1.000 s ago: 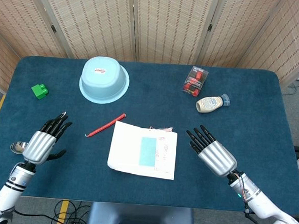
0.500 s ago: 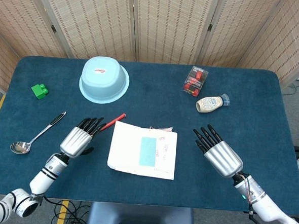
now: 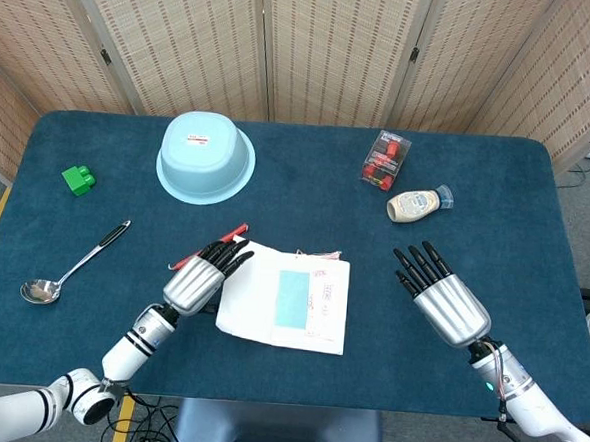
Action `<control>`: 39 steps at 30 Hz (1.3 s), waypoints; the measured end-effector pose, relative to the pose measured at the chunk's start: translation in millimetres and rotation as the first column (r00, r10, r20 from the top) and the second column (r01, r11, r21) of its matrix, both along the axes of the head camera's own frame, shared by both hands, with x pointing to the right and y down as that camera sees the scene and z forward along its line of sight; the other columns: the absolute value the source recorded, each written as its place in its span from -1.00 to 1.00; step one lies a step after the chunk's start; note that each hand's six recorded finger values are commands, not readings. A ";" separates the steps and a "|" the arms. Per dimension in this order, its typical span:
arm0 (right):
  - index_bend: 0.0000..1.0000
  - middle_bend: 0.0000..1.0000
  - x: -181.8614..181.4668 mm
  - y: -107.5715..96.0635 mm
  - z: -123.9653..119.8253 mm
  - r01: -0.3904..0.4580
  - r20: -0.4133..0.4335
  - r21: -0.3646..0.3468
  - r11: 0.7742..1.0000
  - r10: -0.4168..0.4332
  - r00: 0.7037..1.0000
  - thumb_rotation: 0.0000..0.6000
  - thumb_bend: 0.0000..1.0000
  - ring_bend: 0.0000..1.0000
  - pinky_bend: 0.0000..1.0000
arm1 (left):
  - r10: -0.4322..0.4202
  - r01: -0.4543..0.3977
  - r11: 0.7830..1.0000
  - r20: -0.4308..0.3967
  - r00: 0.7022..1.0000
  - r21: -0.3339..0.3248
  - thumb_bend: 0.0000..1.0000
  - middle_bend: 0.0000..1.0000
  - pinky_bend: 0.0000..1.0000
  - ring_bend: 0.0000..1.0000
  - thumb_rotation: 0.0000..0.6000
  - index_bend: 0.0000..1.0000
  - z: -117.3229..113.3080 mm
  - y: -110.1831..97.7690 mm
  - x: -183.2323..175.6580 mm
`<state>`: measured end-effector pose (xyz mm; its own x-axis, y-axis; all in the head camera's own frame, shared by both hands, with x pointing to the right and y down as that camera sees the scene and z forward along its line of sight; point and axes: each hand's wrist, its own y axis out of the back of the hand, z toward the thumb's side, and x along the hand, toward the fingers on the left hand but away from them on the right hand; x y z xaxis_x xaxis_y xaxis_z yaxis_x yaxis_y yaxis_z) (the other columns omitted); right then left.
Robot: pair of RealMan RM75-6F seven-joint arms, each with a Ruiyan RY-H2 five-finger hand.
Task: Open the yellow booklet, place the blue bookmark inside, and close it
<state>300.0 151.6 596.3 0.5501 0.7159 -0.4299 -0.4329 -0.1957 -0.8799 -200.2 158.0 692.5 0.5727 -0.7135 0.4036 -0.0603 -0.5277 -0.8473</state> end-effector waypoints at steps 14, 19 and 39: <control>-0.62 -1.00 7.9 -15.4 -21.5 -0.038 0.048 0.054 0.998 0.035 0.998 1.00 -0.28 -1.00 -1.00 | -0.051 0.038 0.997 -0.218 0.975 -0.062 -0.54 -0.94 -0.67 -0.82 1.00 -0.91 -40.9 -18.1 70.6; -0.62 -1.00 5.2 -15.6 -30.8 -0.029 0.083 0.071 0.997 0.023 0.996 1.00 -0.30 -1.00 -1.00 | -0.045 0.022 0.995 -0.253 0.966 -0.093 -0.54 -0.94 -0.67 -0.83 1.00 -0.91 -43.8 -13.2 91.8; -0.63 -1.00 13.8 -7.3 -36.5 -0.041 0.092 0.054 0.998 0.036 0.995 1.00 -0.31 -1.00 -1.00 | -0.029 0.013 0.993 -0.131 0.991 -0.119 -0.54 -1.00 -0.67 -0.85 1.00 -0.90 -22.5 7.9 97.9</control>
<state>313.8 144.3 559.8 0.5565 0.7591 -0.3377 -0.3434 -0.1599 -0.9255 -102.3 165.9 670.0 0.6121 -0.6779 0.4070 -0.1802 -0.6208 -0.7629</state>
